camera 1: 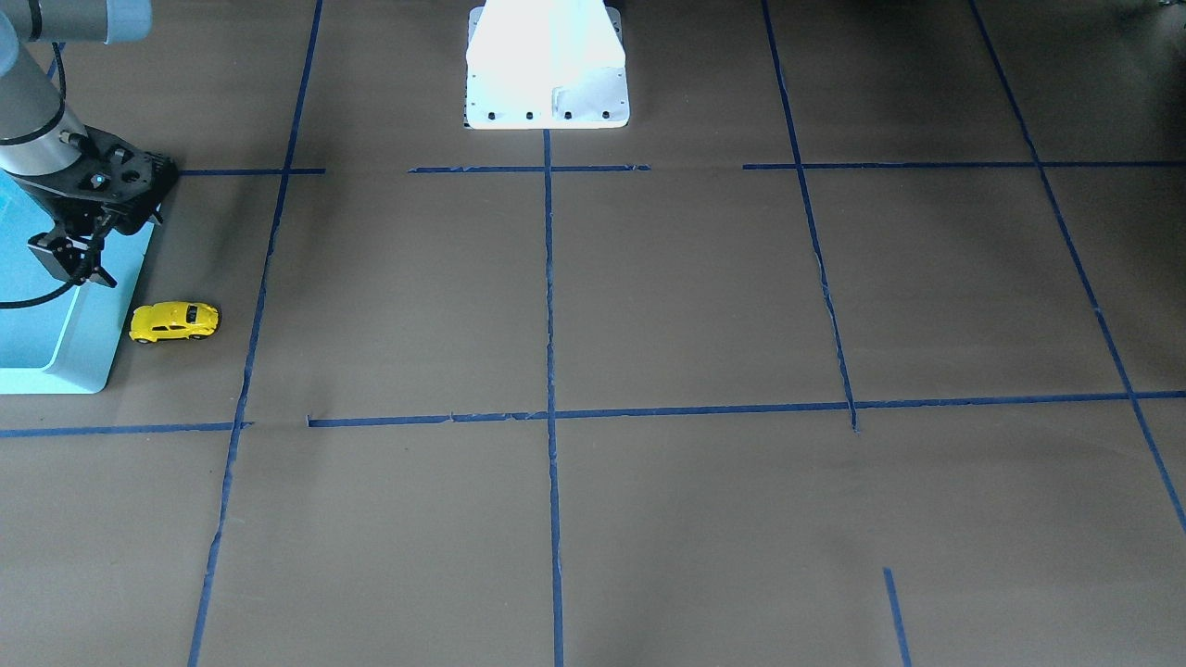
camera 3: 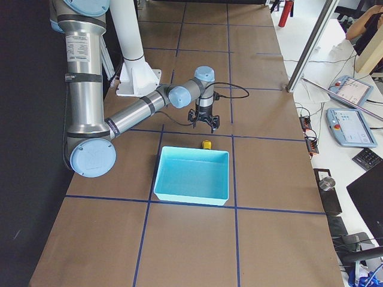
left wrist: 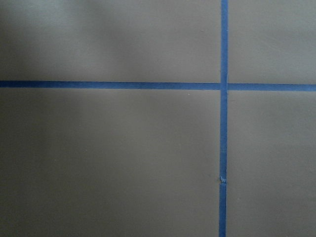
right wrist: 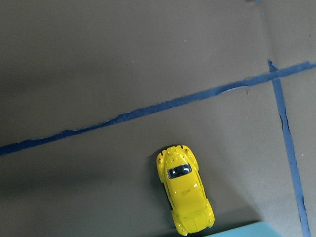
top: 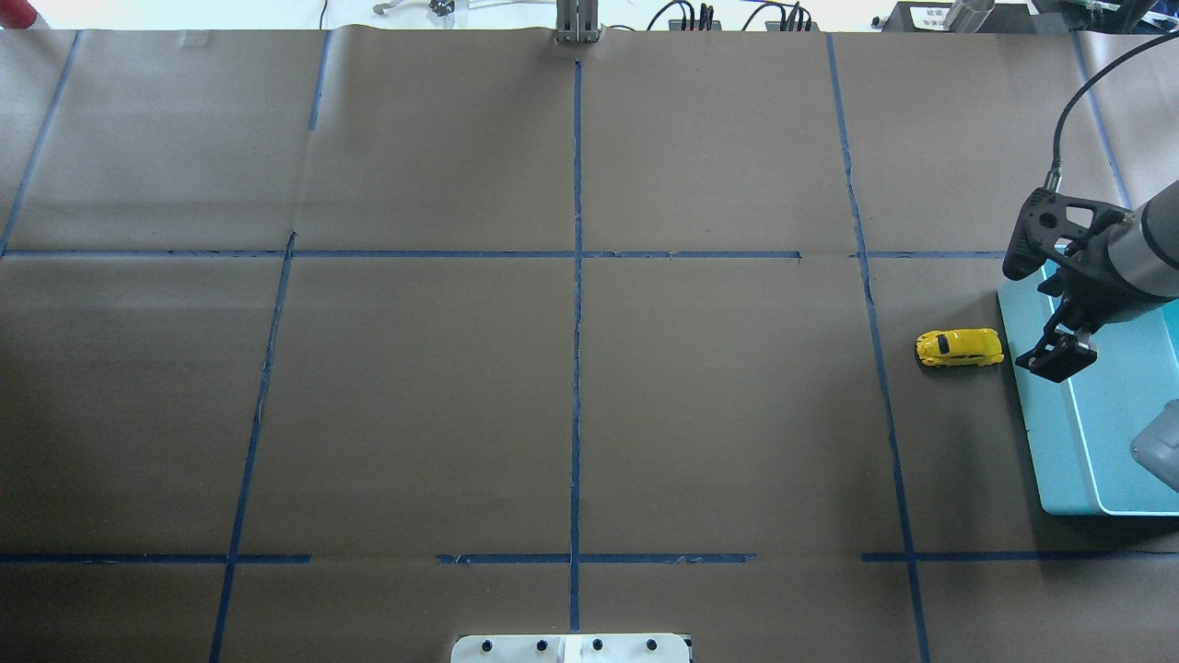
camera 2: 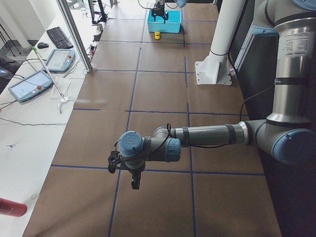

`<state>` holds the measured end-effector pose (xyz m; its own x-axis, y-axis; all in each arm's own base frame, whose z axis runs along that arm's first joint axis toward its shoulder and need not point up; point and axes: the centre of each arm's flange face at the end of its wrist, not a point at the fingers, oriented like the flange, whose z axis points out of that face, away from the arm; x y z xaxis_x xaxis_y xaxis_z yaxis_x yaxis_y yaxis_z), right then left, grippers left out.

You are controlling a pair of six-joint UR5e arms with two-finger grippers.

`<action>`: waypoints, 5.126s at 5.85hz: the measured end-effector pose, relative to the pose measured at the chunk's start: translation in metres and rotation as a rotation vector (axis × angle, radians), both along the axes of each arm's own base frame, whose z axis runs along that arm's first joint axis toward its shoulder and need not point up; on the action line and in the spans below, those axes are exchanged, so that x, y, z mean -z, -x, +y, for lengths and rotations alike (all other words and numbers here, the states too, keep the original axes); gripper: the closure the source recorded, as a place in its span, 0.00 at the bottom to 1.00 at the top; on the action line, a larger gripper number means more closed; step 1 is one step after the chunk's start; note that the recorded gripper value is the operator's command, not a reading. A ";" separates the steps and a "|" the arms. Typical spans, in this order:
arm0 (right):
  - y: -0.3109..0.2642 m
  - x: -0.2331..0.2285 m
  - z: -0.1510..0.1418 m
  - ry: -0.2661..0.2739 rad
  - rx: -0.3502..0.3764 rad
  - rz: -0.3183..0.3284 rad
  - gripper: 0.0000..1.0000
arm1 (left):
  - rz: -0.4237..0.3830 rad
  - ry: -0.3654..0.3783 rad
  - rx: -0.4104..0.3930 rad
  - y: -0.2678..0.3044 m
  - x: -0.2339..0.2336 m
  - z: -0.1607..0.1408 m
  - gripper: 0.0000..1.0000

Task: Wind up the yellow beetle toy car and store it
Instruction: 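Lower the right gripper over the car beside the tray, then close the right gripper on the yellow car, then lift the car with the right gripper and carry it over the tray, then lower the car into the blue tray and open the right gripper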

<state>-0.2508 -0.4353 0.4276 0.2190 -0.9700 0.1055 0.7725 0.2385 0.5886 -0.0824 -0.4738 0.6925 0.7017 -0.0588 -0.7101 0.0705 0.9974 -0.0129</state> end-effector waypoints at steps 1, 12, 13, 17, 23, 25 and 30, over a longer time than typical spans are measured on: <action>0.019 -0.001 -0.005 -0.053 0.067 0.022 0.00 | 0.003 0.030 0.051 0.002 0.007 -0.001 0.00; 0.070 -0.093 -0.008 -0.123 0.206 0.084 0.24 | 0.003 -0.052 0.041 0.000 0.044 0.001 0.00; 0.073 -0.095 -0.006 -0.121 0.213 0.087 0.78 | 0.002 -0.054 0.041 0.000 0.045 0.001 0.00; 0.064 -0.069 -0.005 -0.177 0.188 0.089 1.00 | 0.002 -0.052 0.040 -0.001 0.044 0.000 0.00; -0.119 -0.064 0.050 -0.133 0.219 0.176 1.00 | 0.002 -0.051 0.039 -0.001 0.044 0.000 0.00; -0.110 -0.152 0.036 -0.168 0.181 0.127 1.00 | 0.002 -0.051 0.038 -0.002 0.044 0.000 0.00; -0.076 -0.201 0.048 -0.138 0.182 0.103 0.97 | 0.002 -0.052 0.038 -0.002 0.045 -0.001 0.00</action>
<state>-0.1746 -0.3869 0.6285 0.0418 -0.9982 -0.0441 0.8528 0.0127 0.5220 -0.0804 -0.4747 0.6480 0.6981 -0.0480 -0.7144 0.1080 0.9934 0.0388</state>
